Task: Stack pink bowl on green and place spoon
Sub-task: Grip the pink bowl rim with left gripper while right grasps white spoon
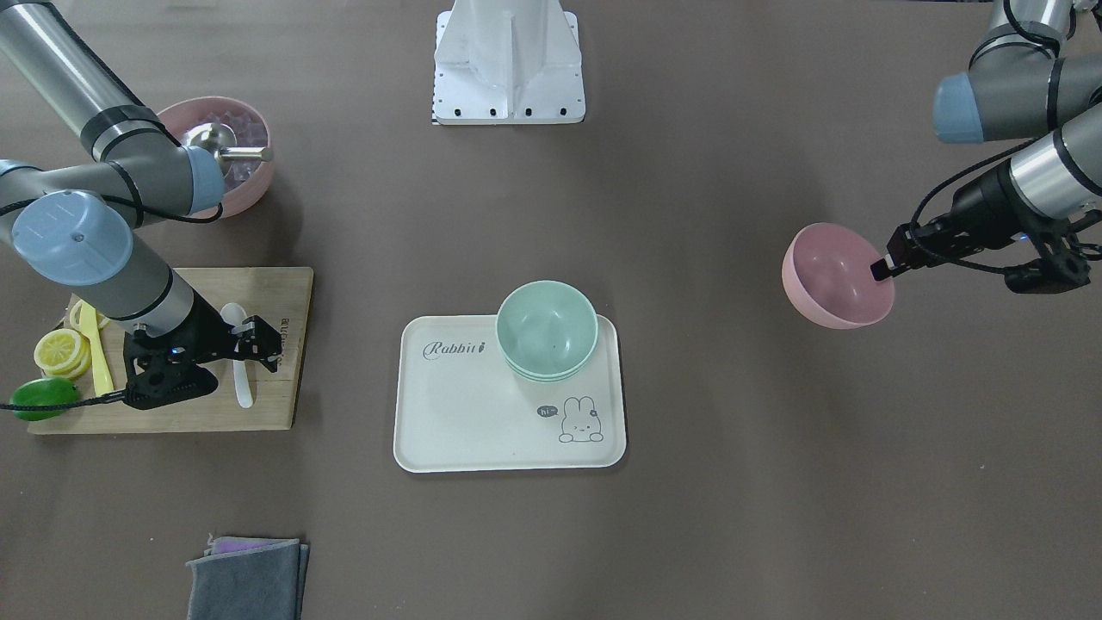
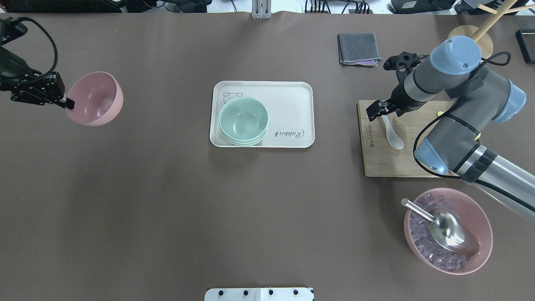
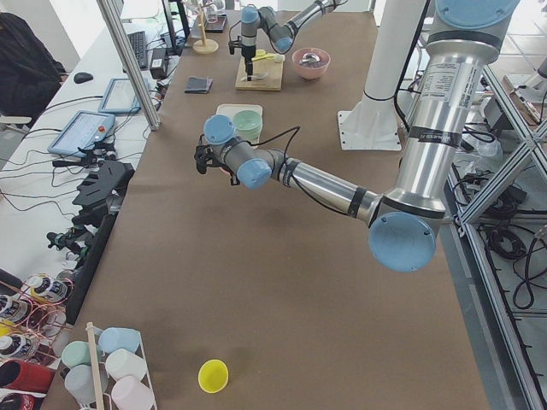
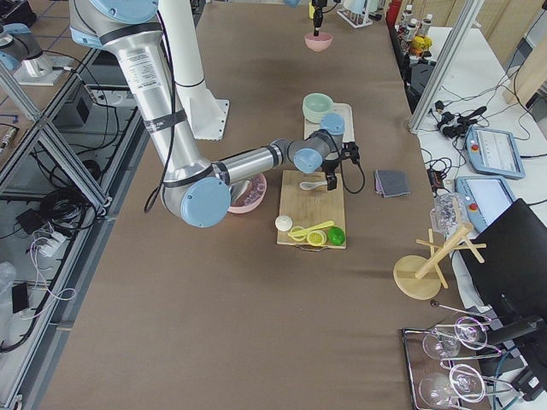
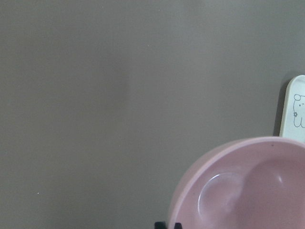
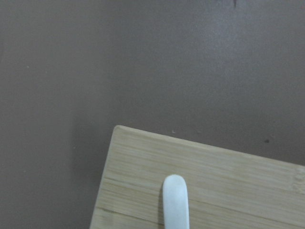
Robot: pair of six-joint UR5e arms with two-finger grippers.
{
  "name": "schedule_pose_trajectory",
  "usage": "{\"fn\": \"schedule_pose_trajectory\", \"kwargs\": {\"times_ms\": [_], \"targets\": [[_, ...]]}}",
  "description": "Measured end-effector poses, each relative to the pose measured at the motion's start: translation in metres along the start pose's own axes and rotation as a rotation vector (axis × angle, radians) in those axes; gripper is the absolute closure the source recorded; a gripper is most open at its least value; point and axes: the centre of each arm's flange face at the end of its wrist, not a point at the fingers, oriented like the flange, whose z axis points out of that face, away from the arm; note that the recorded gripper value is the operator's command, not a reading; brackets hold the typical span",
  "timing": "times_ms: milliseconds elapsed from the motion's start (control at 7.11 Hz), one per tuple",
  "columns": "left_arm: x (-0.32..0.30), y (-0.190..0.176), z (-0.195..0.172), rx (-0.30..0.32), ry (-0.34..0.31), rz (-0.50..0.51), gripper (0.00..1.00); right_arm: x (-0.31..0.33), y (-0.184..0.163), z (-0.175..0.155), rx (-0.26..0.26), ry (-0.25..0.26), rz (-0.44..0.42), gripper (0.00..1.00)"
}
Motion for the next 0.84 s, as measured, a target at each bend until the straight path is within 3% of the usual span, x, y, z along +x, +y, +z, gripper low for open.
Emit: {"fn": "schedule_pose_trajectory", "kwargs": {"times_ms": [141, 281, 844], "targets": [[0.001, 0.0, 0.0, 0.001, 0.001, 0.001, 1.0, 0.001, 0.001, 0.005, -0.01, 0.004, 0.007, 0.55], [0.002, 0.0, 0.0, 0.001, 0.001, 0.002, 1.0, 0.002, 0.002, 0.008, -0.018, 0.009, 0.013, 0.69], [0.001, -0.001, 0.0, 0.001, 0.001, 0.002, 1.0, 0.0, -0.001, -0.002, -0.044, 0.015, 0.036, 0.73]]}}
